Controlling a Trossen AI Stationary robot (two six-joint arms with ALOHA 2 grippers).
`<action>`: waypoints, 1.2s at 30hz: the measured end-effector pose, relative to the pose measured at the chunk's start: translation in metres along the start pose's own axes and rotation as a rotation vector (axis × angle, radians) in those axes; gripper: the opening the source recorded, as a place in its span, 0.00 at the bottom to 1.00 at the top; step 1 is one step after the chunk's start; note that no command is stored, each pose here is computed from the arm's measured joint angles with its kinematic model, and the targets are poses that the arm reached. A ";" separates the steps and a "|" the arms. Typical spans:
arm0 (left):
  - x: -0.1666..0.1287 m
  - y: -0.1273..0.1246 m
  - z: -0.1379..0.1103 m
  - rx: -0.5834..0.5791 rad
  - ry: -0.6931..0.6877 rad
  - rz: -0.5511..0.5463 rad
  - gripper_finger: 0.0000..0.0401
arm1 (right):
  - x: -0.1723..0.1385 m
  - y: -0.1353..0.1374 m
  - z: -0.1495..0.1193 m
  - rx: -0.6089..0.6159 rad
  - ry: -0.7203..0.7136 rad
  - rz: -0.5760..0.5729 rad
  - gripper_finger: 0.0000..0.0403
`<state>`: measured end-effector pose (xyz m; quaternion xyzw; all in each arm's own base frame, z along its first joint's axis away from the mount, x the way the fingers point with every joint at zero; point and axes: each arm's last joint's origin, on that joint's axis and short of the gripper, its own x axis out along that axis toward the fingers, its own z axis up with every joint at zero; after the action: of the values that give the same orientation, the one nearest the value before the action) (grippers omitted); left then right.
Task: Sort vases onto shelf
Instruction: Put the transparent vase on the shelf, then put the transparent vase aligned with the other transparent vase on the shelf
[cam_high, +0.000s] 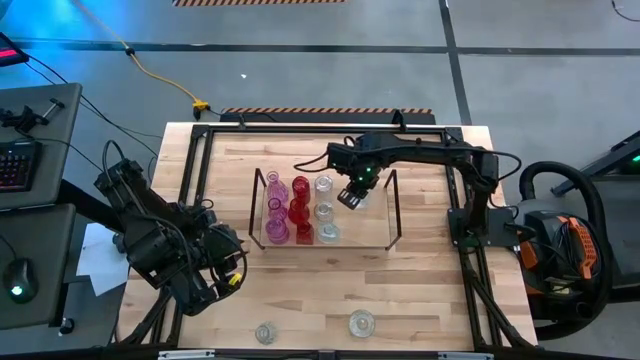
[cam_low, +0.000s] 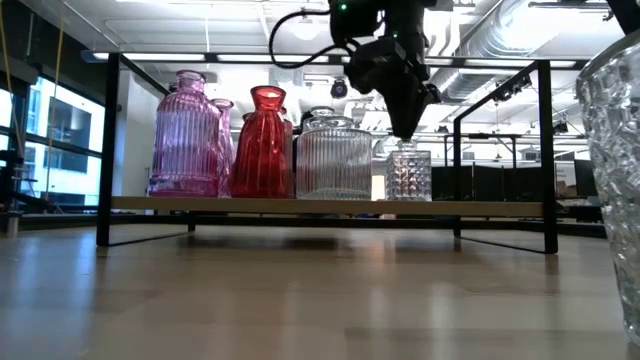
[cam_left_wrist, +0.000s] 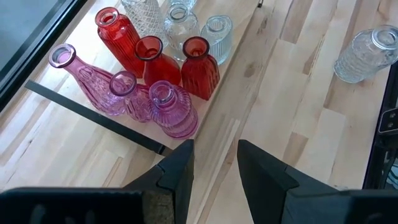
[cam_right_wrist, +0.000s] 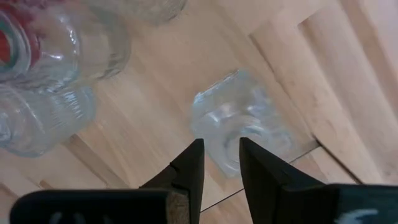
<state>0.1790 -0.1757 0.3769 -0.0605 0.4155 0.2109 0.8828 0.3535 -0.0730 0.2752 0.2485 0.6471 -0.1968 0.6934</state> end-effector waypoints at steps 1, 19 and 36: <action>0.000 0.000 0.000 0.000 0.000 0.000 0.29 | -0.003 -0.001 -0.001 0.002 -0.011 -0.005 0.21; 0.002 -0.008 0.006 0.020 0.008 -0.091 0.29 | -0.047 0.079 -0.054 -0.229 -0.267 0.204 0.21; 0.017 -0.009 0.025 0.205 0.091 -0.212 0.29 | -0.019 0.202 -0.211 -0.060 -0.268 0.204 0.21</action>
<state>0.2101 -0.1716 0.3791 -0.0228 0.4657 0.0702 0.8819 0.3030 0.2136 0.3043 0.2633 0.5260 -0.1374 0.7969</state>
